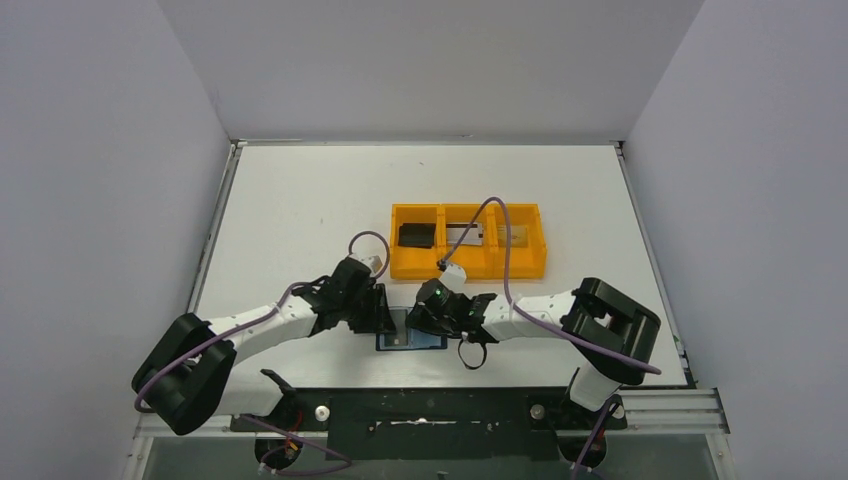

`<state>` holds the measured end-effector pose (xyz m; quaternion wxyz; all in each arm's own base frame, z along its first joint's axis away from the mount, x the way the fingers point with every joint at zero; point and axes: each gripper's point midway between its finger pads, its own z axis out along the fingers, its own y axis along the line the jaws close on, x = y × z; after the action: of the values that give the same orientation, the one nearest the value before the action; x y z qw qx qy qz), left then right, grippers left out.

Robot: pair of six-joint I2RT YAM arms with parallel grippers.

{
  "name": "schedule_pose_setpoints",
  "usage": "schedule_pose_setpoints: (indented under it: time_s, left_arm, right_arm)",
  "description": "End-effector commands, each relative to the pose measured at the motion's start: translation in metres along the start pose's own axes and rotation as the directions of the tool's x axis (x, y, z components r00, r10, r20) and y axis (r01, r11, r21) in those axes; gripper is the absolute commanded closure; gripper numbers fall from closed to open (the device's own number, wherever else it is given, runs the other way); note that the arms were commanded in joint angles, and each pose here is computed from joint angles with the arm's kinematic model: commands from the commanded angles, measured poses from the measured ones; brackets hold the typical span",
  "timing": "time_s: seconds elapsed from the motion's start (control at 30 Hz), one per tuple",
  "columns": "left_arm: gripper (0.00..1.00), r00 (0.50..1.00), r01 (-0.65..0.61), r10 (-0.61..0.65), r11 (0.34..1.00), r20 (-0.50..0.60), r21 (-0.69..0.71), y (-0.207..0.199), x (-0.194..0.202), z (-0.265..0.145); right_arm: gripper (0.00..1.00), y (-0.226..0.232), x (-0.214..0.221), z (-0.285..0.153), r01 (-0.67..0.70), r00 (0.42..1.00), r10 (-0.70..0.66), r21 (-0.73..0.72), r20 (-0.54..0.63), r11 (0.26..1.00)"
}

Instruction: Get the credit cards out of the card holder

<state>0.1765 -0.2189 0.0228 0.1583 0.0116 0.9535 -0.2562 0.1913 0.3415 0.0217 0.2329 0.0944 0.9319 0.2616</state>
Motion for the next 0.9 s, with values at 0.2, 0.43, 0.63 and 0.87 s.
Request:
schedule_pose_setpoints:
  time_s: [0.2,0.43,0.63,0.87]
  left_arm:
    - [0.72,1.0,0.029,-0.028,0.996,0.012,-0.08,0.025,0.015,0.006]
    - [0.75,1.0,0.025,-0.023,0.996,0.02,-0.08,0.026,0.015,0.005]
    - [0.79,0.999,0.025,-0.024,0.997,0.024,-0.07,0.024,0.014,0.005]
    - [0.85,0.999,0.035,-0.032,0.995,0.034,-0.097,0.029,0.013,0.005]
  right_arm:
    - [0.77,0.04,-0.003,-0.006,-0.022,1.0,0.018,-0.238,-0.016,0.971]
    - [0.8,0.034,0.0,0.0,-0.033,0.999,0.024,-0.224,-0.043,0.974]
    - [0.93,0.043,-0.001,-0.004,-0.01,0.999,-0.001,-0.272,-0.04,0.962]
    - [1.0,0.042,-0.004,-0.009,-0.021,1.0,0.014,-0.285,-0.025,0.958]
